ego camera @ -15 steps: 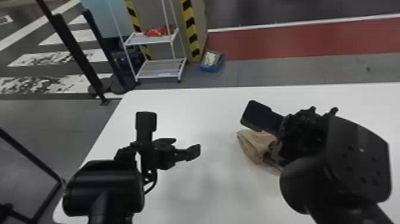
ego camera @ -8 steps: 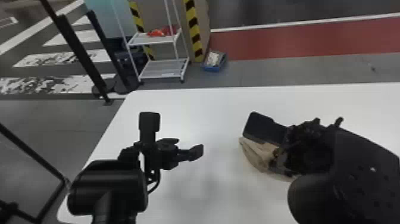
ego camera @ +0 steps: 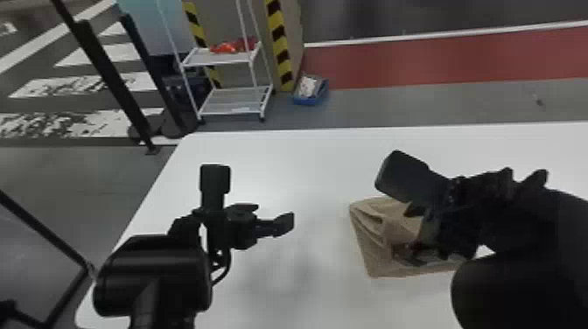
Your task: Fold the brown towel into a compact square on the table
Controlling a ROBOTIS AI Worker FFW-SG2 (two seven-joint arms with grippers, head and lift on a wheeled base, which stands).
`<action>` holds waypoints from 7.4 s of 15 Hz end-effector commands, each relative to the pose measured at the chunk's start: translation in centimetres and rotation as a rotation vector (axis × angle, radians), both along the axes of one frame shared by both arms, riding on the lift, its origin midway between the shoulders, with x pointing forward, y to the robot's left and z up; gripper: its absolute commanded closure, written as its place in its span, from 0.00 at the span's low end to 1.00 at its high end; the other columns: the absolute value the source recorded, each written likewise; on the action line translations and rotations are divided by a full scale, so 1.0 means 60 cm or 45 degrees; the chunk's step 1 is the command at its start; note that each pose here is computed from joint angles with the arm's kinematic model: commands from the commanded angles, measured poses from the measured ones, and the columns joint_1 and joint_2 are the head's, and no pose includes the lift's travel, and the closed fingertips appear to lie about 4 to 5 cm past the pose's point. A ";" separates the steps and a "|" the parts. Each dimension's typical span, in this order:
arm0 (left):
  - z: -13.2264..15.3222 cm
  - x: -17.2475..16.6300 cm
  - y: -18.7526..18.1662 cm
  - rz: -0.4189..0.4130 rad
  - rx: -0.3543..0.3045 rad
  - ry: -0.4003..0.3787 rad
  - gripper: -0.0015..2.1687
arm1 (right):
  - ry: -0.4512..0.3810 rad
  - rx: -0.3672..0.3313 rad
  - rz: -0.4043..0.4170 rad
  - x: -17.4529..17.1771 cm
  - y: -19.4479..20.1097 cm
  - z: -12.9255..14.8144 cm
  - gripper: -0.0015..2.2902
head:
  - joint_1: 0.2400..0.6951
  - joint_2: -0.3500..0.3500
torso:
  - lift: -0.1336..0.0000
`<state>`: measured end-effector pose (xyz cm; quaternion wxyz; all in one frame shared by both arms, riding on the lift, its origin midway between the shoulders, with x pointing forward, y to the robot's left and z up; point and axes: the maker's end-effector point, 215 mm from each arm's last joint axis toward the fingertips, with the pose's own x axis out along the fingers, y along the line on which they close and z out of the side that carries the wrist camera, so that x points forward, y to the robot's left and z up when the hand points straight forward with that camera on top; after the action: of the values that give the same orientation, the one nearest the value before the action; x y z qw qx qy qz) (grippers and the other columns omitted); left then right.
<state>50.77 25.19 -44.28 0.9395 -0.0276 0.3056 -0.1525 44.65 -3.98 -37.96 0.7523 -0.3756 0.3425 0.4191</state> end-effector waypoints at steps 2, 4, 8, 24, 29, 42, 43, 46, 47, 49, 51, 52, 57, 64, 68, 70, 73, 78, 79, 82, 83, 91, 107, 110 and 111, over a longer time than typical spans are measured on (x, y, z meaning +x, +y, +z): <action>-0.001 0.000 -0.001 0.001 0.000 0.001 0.03 | 0.033 0.077 0.002 -0.011 0.003 0.004 0.02 | 1.00 0.85 | 0.07; 0.000 0.001 -0.002 0.000 0.001 -0.001 0.03 | 0.076 0.208 0.007 -0.014 0.011 0.022 0.02 | 1.00 0.85 | 0.07; -0.001 0.000 -0.006 -0.006 0.001 0.001 0.03 | 0.243 0.510 -0.139 0.008 0.000 0.046 0.13 | 1.00 0.86 | 0.07; -0.008 -0.007 0.003 0.005 0.004 0.012 0.03 | 0.730 0.789 -0.620 0.047 -0.003 0.022 0.96 | 1.00 0.81 | 0.07; 0.002 0.009 0.004 0.009 -0.005 -0.018 0.03 | 0.545 0.771 -0.731 0.047 -0.077 0.045 0.96 | 1.00 0.82 | 0.07; 0.004 0.026 0.007 0.018 0.000 -0.058 0.03 | 0.548 0.616 -0.850 -0.043 -0.153 -0.046 0.96 | 1.00 0.70 | 0.07; 0.004 0.026 0.008 0.020 0.000 -0.057 0.03 | 0.541 0.620 -0.843 -0.048 -0.154 -0.042 0.96 | 1.00 0.70 | 0.07; -0.001 0.027 0.007 0.020 -0.003 -0.048 0.03 | 0.542 0.588 -0.836 -0.066 -0.164 -0.052 0.96 | 1.00 0.70 | 0.07; -0.004 0.027 0.006 0.018 -0.005 -0.044 0.03 | 0.547 0.574 -0.831 -0.071 -0.164 -0.057 0.96 | 1.00 0.70 | 0.07; -0.005 0.029 0.004 0.016 -0.006 -0.043 0.03 | 0.559 0.545 -0.815 -0.077 -0.162 -0.066 0.96 | 1.00 0.70 | 0.07; -0.005 0.030 0.004 0.016 -0.007 -0.043 0.03 | 0.579 0.520 -0.825 -0.071 -0.162 -0.079 0.96 | 1.00 0.70 | 0.07; -0.006 0.029 0.003 0.015 -0.007 -0.041 0.03 | 0.575 0.513 -0.833 -0.054 -0.163 -0.078 0.96 | 1.00 0.70 | 0.07; -0.008 0.027 0.004 0.016 -0.007 -0.037 0.03 | 0.566 0.575 -0.865 0.016 -0.153 -0.045 0.96 | 1.00 0.69 | 0.07; -0.014 0.025 -0.003 0.006 -0.012 -0.027 0.03 | 0.673 0.550 -0.891 0.047 -0.140 -0.070 0.96 | 1.00 0.70 | 0.07; -0.012 0.027 -0.003 0.004 -0.012 -0.031 0.03 | 0.650 0.462 -0.969 0.063 -0.164 -0.097 0.96 | 1.00 0.70 | 0.07; -0.010 0.028 -0.003 0.004 -0.012 -0.033 0.03 | 0.603 0.426 -1.008 0.076 -0.174 -0.103 0.96 | 1.00 0.67 | 0.07; -0.009 0.029 -0.001 0.007 -0.011 -0.037 0.03 | 0.544 0.381 -1.052 0.090 -0.189 -0.109 0.96 | 1.00 0.65 | 0.07; -0.011 0.028 0.000 0.009 -0.011 -0.035 0.03 | 0.459 0.383 -1.068 0.129 -0.195 -0.098 0.96 | 1.00 0.64 | 0.07; -0.011 0.028 0.000 0.009 -0.011 -0.035 0.03 | 0.434 0.382 -1.054 0.138 -0.193 -0.097 0.96 | 1.00 0.64 | 0.07; -0.008 0.031 -0.004 0.001 -0.010 -0.046 0.03 | 0.343 0.390 -1.012 0.177 -0.196 -0.098 0.96 | 1.00 0.64 | 0.07; -0.009 0.032 -0.004 0.000 -0.007 -0.052 0.03 | 0.303 0.393 -0.982 0.192 -0.194 -0.099 0.96 | 1.00 0.64 | 0.07; -0.005 0.037 0.001 0.002 -0.005 -0.070 0.03 | 0.023 0.499 -0.773 0.300 -0.153 -0.075 0.96 | 1.00 0.66 | 0.07; -0.005 0.043 0.005 0.006 -0.016 -0.073 0.03 | 0.289 0.787 -0.777 0.158 -0.110 -0.007 0.96 | 1.00 0.69 | 0.07; -0.009 0.039 0.008 0.012 -0.017 -0.066 0.03 | 0.309 0.751 -0.780 0.167 -0.106 -0.037 0.96 | 1.00 0.71 | 0.07; -0.010 0.038 0.008 0.012 -0.017 -0.064 0.03 | 0.323 0.725 -0.780 0.167 -0.105 -0.055 0.96 | 1.00 0.72 | 0.07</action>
<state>53.14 25.78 -44.78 0.9477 -0.0298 0.2797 -0.1507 54.70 -10.51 -39.86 0.8738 0.0249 0.3853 0.2958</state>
